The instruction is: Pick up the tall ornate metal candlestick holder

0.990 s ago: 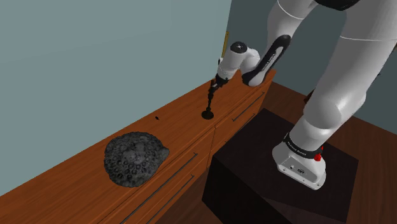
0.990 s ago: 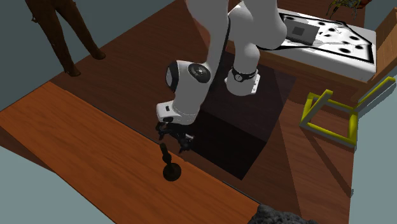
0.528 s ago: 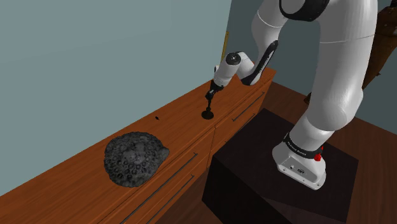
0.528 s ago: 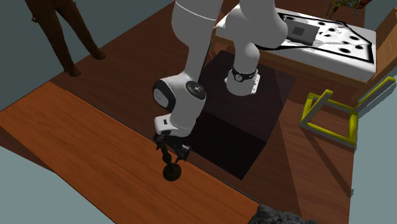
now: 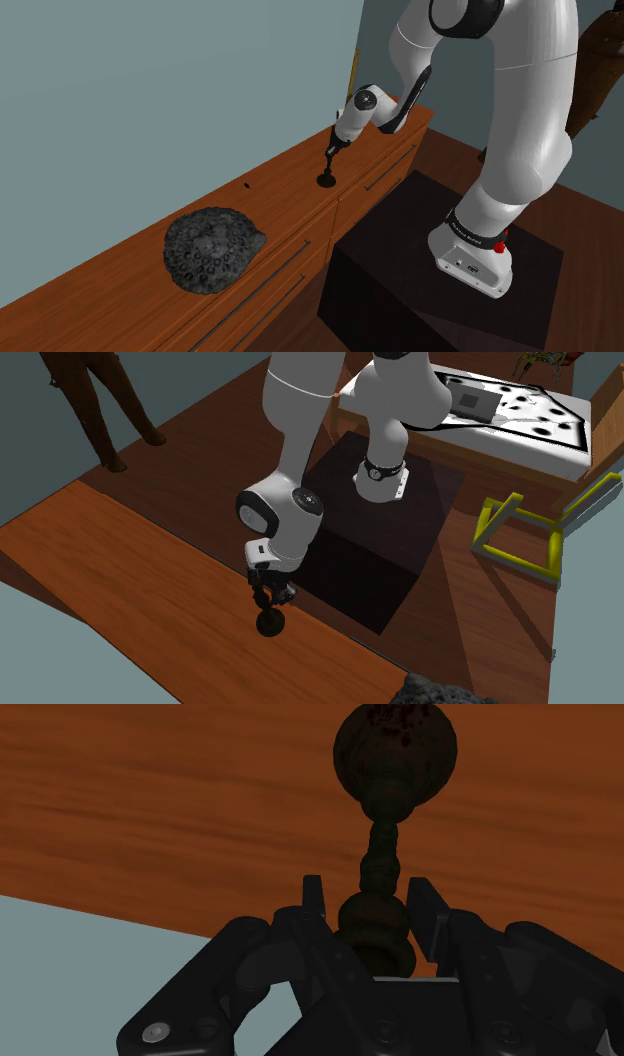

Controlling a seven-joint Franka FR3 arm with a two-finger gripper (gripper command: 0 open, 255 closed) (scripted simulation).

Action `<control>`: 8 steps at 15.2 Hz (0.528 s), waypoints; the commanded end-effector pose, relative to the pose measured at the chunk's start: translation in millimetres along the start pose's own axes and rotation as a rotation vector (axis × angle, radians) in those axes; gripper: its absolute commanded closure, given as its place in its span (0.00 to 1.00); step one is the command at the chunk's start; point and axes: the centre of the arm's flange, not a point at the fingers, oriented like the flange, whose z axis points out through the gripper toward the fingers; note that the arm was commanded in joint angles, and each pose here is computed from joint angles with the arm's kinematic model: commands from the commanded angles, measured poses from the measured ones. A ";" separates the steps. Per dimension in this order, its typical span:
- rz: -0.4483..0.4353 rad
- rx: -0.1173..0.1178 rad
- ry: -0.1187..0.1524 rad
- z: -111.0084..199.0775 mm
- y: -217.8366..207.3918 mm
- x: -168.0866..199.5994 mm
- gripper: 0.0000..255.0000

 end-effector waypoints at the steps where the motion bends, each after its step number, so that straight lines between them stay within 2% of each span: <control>1: 0.000 0.000 0.000 0.3 0.0 -0.3 1.00; 8: 0.000 0.000 0.000 -3.9 0.8 1.1 1.00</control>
